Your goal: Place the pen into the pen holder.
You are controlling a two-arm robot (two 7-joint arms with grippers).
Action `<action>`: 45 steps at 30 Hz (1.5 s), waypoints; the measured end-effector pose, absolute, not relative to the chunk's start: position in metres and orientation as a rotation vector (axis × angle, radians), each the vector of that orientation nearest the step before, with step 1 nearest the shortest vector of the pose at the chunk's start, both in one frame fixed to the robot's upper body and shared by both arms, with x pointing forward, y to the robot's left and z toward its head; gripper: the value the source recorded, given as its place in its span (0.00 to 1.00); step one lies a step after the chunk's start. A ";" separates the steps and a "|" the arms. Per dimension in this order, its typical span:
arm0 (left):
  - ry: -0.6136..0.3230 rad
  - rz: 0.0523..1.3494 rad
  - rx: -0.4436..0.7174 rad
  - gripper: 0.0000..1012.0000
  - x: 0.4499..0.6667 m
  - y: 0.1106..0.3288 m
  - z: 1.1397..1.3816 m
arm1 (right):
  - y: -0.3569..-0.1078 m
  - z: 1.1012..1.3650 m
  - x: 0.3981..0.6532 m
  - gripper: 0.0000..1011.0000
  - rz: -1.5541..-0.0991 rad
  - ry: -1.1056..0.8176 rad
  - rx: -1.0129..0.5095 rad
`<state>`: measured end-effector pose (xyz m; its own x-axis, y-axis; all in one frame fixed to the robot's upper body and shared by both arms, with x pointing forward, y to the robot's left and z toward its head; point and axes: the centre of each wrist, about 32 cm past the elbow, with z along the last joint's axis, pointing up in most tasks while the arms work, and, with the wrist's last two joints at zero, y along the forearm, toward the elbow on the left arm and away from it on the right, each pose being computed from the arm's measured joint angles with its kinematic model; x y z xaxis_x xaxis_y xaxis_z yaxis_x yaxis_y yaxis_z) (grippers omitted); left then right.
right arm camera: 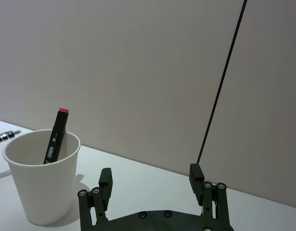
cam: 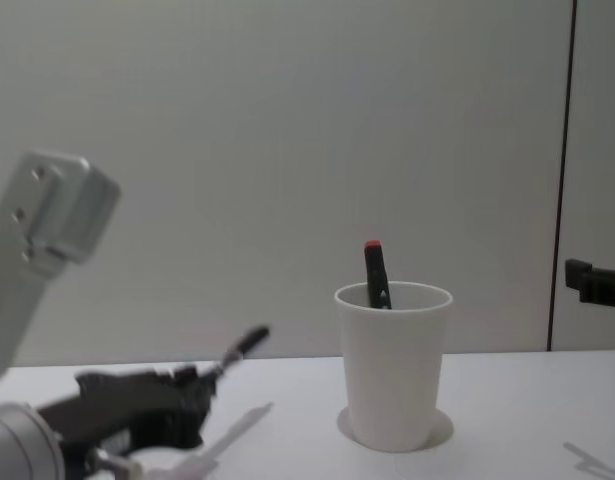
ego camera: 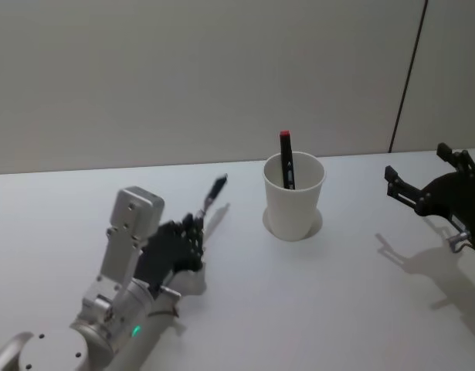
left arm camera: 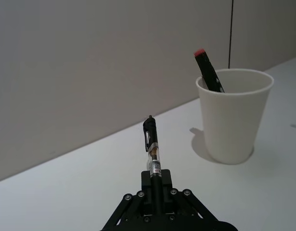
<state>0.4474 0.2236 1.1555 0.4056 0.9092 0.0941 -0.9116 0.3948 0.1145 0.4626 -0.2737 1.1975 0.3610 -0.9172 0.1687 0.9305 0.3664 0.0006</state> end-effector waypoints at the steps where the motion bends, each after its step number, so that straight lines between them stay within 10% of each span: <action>1: -0.027 1.163 0.148 0.12 0.448 0.224 1.157 | -0.274 1.198 0.463 0.99 -1.193 -0.149 -0.101; 28: -0.298 1.327 -0.155 0.12 0.475 0.229 1.202 | -0.275 1.199 0.463 0.99 -1.186 -0.135 -0.086; 45: -0.283 1.231 -0.103 0.12 0.470 0.222 1.191 | -0.273 1.215 0.469 0.99 -1.061 -0.016 0.061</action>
